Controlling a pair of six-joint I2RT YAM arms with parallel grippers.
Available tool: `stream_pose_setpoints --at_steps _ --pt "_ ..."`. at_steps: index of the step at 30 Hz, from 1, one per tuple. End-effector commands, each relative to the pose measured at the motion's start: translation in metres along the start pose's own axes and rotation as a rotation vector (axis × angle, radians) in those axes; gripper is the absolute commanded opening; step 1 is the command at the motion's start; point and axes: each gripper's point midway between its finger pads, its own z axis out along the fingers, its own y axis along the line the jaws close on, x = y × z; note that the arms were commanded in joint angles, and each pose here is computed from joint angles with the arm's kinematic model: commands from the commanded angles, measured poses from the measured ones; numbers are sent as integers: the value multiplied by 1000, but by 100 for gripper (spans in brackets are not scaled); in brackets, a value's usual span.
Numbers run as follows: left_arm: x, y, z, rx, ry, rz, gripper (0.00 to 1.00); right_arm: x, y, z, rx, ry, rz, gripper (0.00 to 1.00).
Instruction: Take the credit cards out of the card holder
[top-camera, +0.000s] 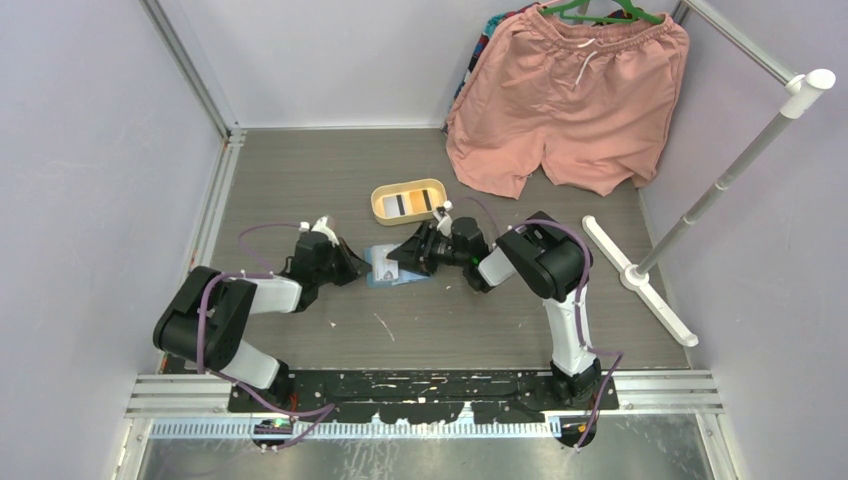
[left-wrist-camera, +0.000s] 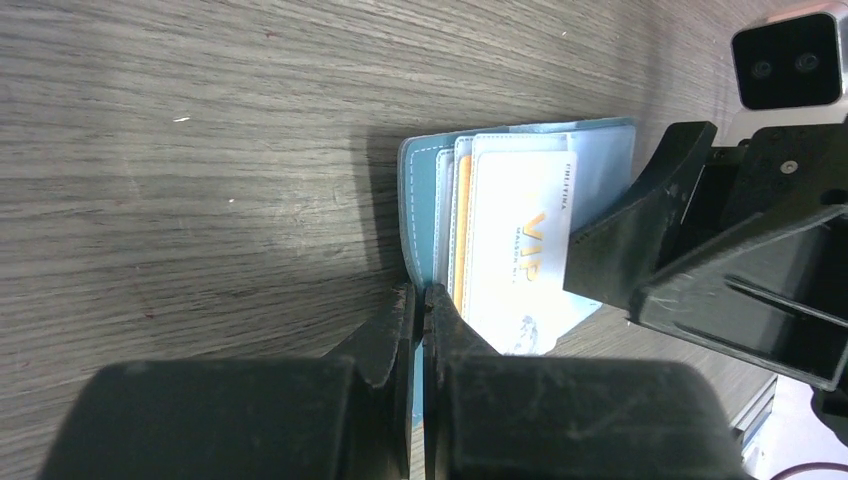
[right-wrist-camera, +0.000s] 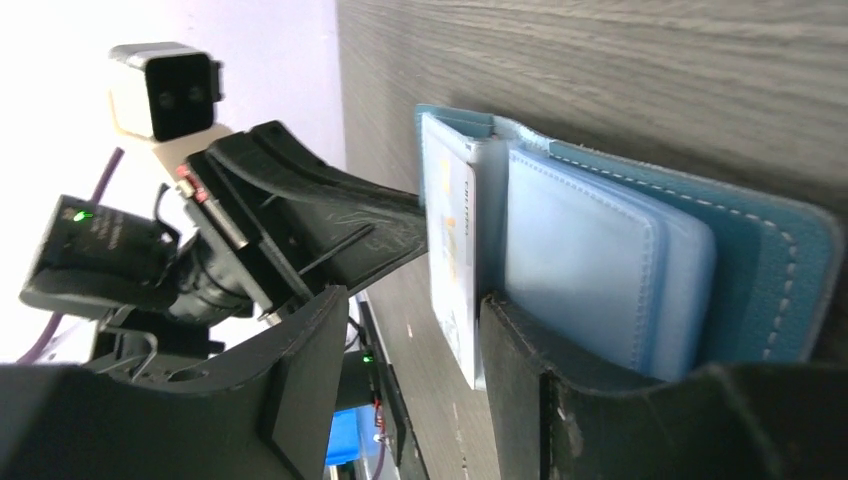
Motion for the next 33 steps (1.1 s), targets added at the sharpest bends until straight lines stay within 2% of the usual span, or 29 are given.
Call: stream_pose_setpoints --at_steps 1,5,12,33 --pt "48 30 -6 -104 163 15 0 33 35 13 -25 175 -127 55" --pt "47 29 -6 -102 161 16 0 37 23 14 66 206 -160 53" --pt "48 30 -6 -104 166 15 0 36 19 13 81 188 -151 48" --pt "51 34 -8 -115 171 15 0 23 52 -5 -117 122 -107 42"
